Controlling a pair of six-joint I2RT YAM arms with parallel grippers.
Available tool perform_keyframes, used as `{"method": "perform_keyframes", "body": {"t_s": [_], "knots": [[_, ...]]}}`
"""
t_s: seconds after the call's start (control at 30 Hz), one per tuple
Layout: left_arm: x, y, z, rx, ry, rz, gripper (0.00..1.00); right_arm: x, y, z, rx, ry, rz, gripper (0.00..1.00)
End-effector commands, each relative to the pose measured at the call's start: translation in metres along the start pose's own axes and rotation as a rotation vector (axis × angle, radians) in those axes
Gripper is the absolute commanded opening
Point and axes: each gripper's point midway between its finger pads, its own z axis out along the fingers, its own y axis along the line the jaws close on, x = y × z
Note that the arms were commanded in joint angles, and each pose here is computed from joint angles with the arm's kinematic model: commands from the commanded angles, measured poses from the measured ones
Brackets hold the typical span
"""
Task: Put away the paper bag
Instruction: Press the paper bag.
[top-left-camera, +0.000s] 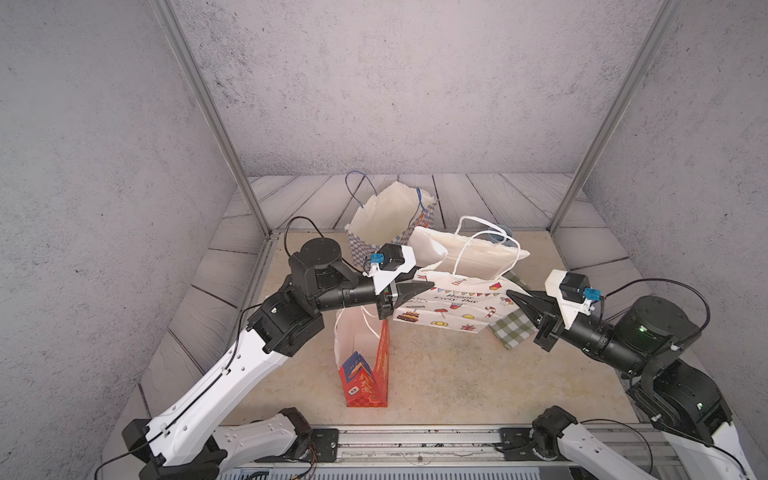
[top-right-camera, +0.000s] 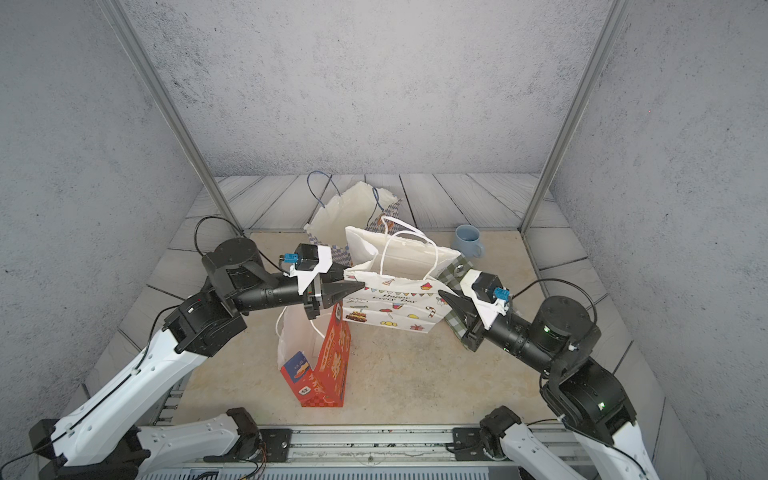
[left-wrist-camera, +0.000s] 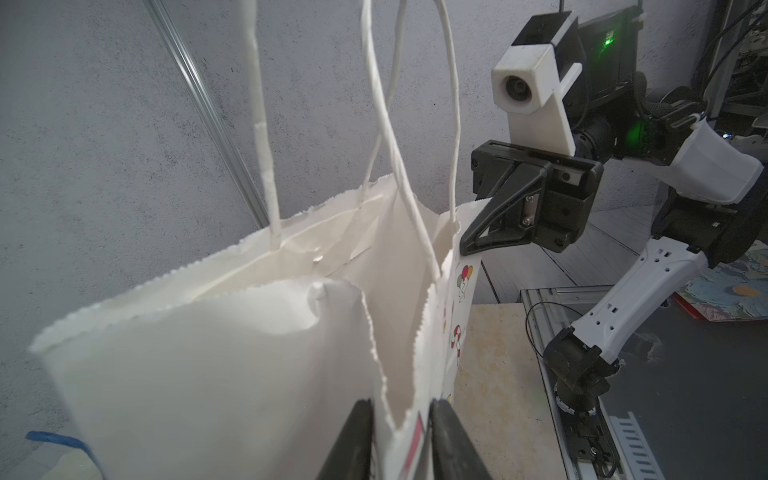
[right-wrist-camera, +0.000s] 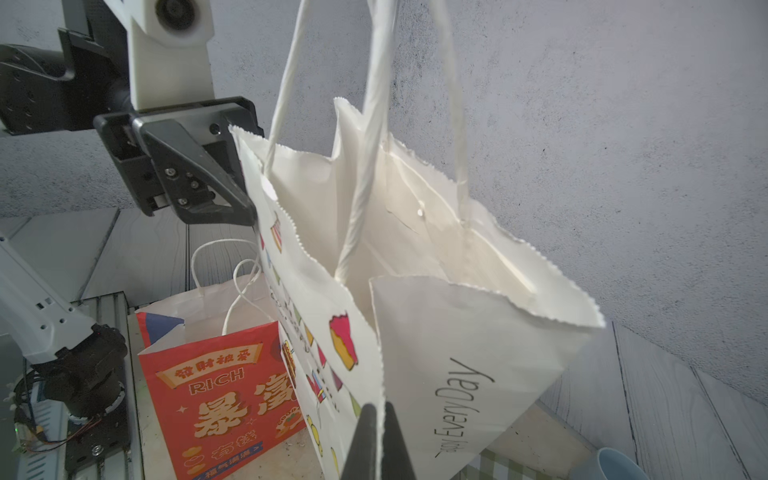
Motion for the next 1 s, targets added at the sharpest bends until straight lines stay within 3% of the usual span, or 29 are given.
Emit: {"method": "perform_keyframes", "body": {"t_s": [0.0,0.23,0.4,0.7,0.97], "knots": [[-0.010,-0.004,-0.001,0.025,-0.029,0.006,0.23,-0.014,0.002,0.000,-0.017,-0.041,-0.015,0.05],[-0.010,-0.002,-0.002,0.013,-0.028,0.033,0.09,-0.008,0.000,0.002,-0.008,-0.021,-0.019,0.09],[-0.007,0.003,-0.002,-0.022,-0.027,0.055,0.00,0.007,-0.009,0.002,0.051,0.017,-0.018,0.22],[0.001,0.026,-0.002,-0.156,0.012,0.076,0.00,0.024,-0.015,-0.015,0.138,0.054,0.064,0.56],[0.001,0.028,0.001,-0.156,-0.006,0.069,0.00,0.034,-0.027,-0.053,0.293,0.094,0.158,0.71]]}}
